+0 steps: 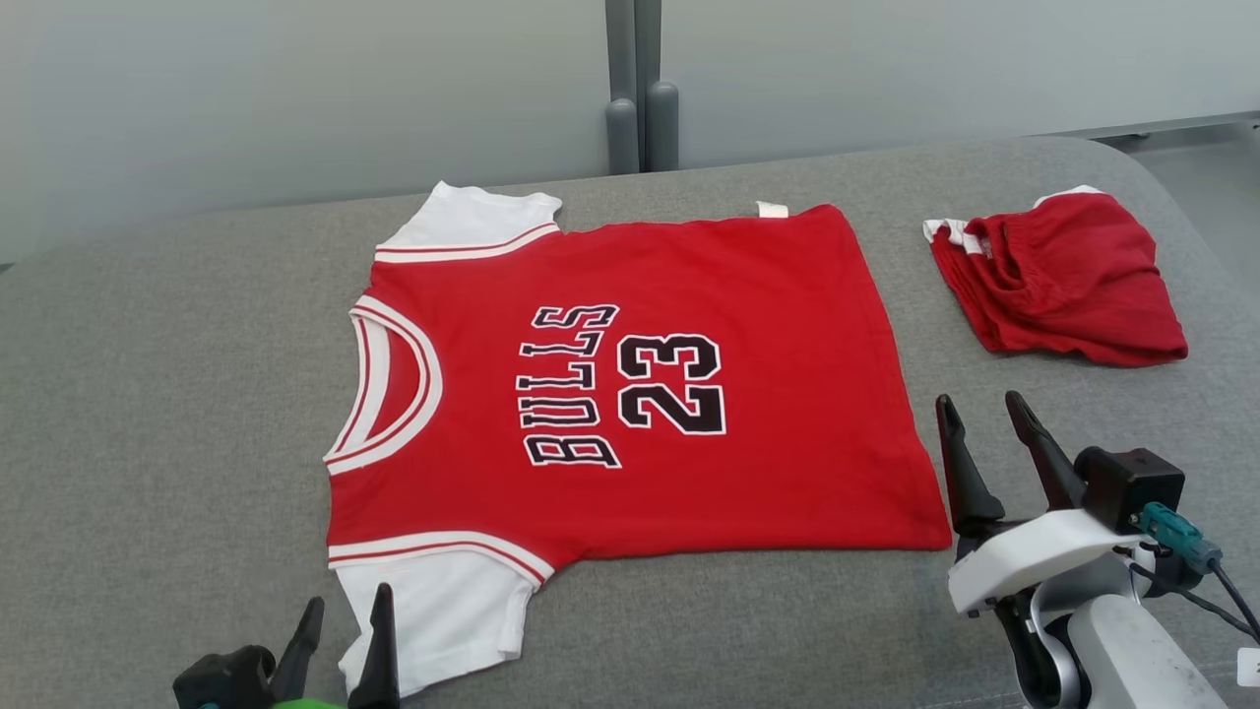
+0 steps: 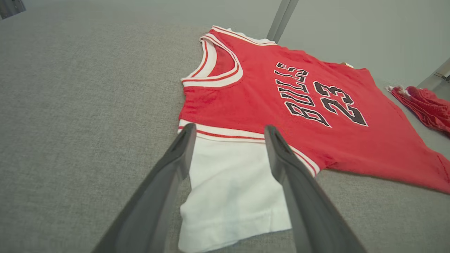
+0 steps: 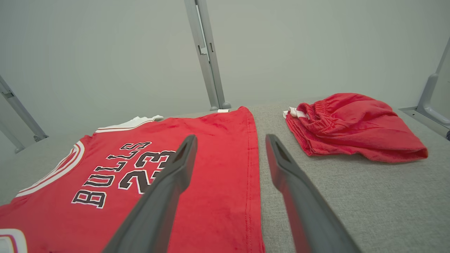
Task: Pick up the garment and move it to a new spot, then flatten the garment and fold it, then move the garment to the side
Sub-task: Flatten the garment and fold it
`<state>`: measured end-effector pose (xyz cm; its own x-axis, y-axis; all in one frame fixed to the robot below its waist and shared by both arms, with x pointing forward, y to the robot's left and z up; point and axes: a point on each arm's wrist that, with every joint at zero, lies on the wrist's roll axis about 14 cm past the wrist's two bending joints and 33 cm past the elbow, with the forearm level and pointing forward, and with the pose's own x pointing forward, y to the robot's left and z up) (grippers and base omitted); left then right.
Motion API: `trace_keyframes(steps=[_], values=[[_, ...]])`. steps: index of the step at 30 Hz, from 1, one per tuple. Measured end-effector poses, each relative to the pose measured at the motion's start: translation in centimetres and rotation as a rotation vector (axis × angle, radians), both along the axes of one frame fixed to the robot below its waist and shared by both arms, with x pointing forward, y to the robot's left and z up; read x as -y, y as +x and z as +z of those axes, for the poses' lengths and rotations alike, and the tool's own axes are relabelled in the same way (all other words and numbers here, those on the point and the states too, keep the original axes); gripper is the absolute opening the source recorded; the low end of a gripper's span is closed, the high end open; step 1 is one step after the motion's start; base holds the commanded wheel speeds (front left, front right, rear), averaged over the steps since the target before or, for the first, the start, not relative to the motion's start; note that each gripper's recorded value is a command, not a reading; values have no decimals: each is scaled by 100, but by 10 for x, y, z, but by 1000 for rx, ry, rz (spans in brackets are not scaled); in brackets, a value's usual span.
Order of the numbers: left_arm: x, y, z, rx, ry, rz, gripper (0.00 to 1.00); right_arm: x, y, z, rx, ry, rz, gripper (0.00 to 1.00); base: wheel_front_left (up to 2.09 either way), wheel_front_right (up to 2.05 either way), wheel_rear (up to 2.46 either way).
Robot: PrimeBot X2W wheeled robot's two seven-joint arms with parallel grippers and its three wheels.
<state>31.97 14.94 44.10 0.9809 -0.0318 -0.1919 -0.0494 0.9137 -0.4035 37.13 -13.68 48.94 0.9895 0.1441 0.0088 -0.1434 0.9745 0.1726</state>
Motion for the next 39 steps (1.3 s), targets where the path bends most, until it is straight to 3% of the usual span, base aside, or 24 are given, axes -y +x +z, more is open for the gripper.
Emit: trace_keyframes(steps=[7, 23, 28, 29, 30, 32, 35, 38, 39], values=[[0, -20, -35, -153, -26, -8, 100, 0, 6, -12, -37, 3, 1, 100, 0, 0, 0], [1, -39, -65, -296, -70, -46, 100, 1, 11, -28, -84, 3, 2, 100, 0, 0, 0], [2, -39, -66, -302, -81, -51, 78, 3, 12, -31, -93, 3, -3, 100, 0, 0, 0], [2, -39, -67, -303, -81, -51, 66, 3, 12, -32, -94, 3, -3, 100, 0, 0, 0], [2, -39, -67, -304, -81, -51, 48, 3, 13, -32, -94, 2, -2, 100, 0, 0, 0], [3, -39, -67, -301, -87, -57, 35, 3, 14, -32, -95, 3, -1, 100, 0, 0, 0], [2, -38, -67, -302, -93, -54, 27, 3, 14, -33, -96, 3, -3, 100, 0, 0, 0], [3, -35, -67, -298, -95, -61, 0, 5, 13, -38, -113, 1, -3, 100, 0, 0, 0], [4, -33, -66, -294, -95, -62, 0, 5, 13, -41, -121, 0, -6, 100, 0, 0, 0]])
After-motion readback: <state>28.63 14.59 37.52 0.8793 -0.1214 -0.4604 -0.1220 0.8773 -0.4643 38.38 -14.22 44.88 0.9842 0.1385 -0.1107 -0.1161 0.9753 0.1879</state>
